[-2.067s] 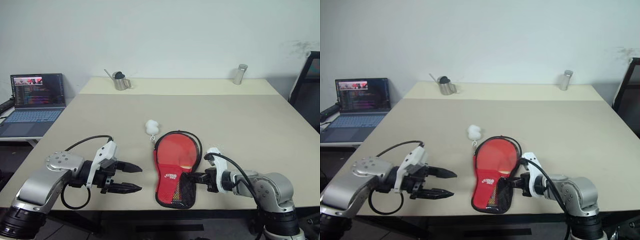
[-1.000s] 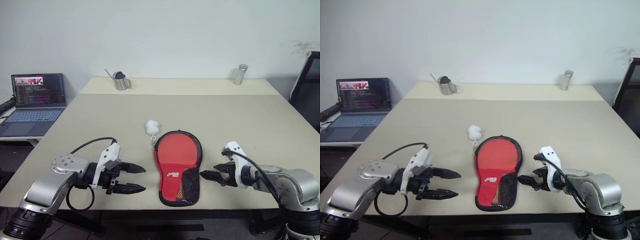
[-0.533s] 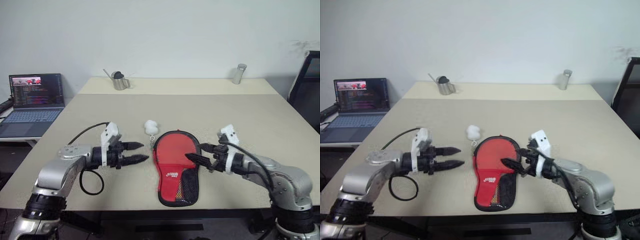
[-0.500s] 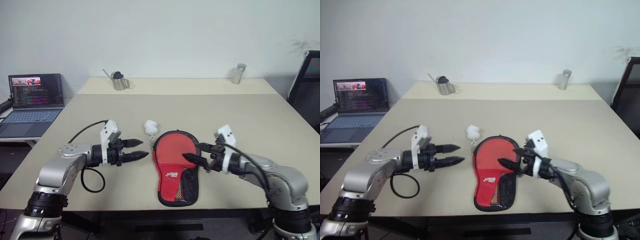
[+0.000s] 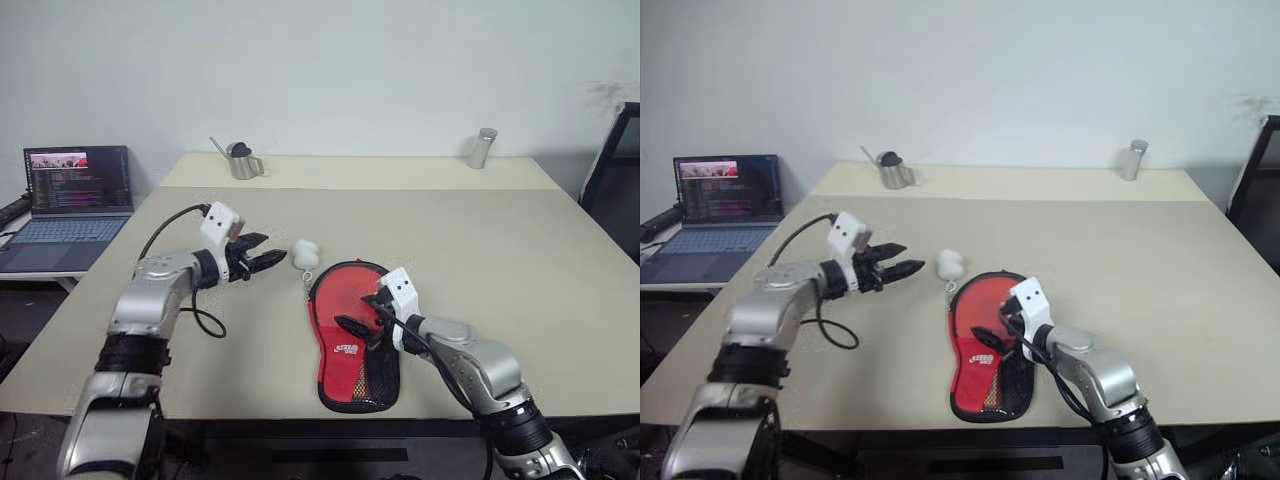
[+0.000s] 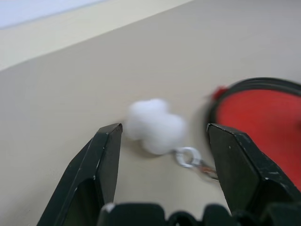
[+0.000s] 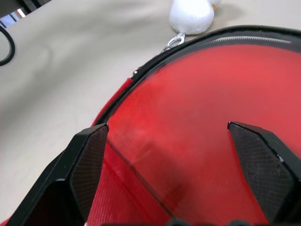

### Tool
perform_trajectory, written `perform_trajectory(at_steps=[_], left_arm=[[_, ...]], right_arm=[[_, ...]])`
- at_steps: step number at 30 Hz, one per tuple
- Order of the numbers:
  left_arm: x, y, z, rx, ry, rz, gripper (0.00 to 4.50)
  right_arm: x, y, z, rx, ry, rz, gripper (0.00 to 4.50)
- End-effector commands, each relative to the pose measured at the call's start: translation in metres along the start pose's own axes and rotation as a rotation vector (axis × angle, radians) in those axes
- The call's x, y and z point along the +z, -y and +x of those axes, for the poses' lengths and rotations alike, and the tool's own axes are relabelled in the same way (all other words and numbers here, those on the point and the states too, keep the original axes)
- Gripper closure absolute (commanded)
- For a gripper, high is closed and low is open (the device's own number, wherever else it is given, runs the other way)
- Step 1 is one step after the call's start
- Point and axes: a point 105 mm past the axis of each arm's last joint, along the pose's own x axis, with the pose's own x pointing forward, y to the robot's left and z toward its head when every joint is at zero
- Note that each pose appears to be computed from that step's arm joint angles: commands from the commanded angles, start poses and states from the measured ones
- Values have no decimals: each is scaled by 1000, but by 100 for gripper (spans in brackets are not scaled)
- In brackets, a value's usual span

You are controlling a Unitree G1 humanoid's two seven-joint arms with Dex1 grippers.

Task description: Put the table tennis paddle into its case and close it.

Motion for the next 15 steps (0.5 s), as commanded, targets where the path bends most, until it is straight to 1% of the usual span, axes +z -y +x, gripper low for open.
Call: perform_trajectory(at_steps=[1, 2, 3, 5, 7, 8, 12, 15], left_arm=[[15, -1, 18, 12, 54, -28, 135], [15, 1, 25, 7, 55, -60, 135], [14, 2, 31, 3, 51, -72, 119], [11, 3, 44, 12, 31, -78, 78], [11, 5, 52, 19, 19, -72, 19], [9, 5, 57, 36, 4, -65, 2], [6, 3, 67, 89, -27, -50, 2], [-1, 11, 76, 82, -74, -66, 2]], right_arm=[[13, -3, 1, 8, 50, -30, 4], [13, -3, 2, 6, 51, -28, 4], [13, -3, 2, 6, 52, -28, 1], [13, -5, 4, 10, 54, -25, 0], [13, -7, 5, 14, 56, -25, 0], [13, -7, 5, 14, 56, -26, 0], [13, -8, 7, 12, 58, -24, 0], [14, -8, 7, 8, 61, -23, 0]])
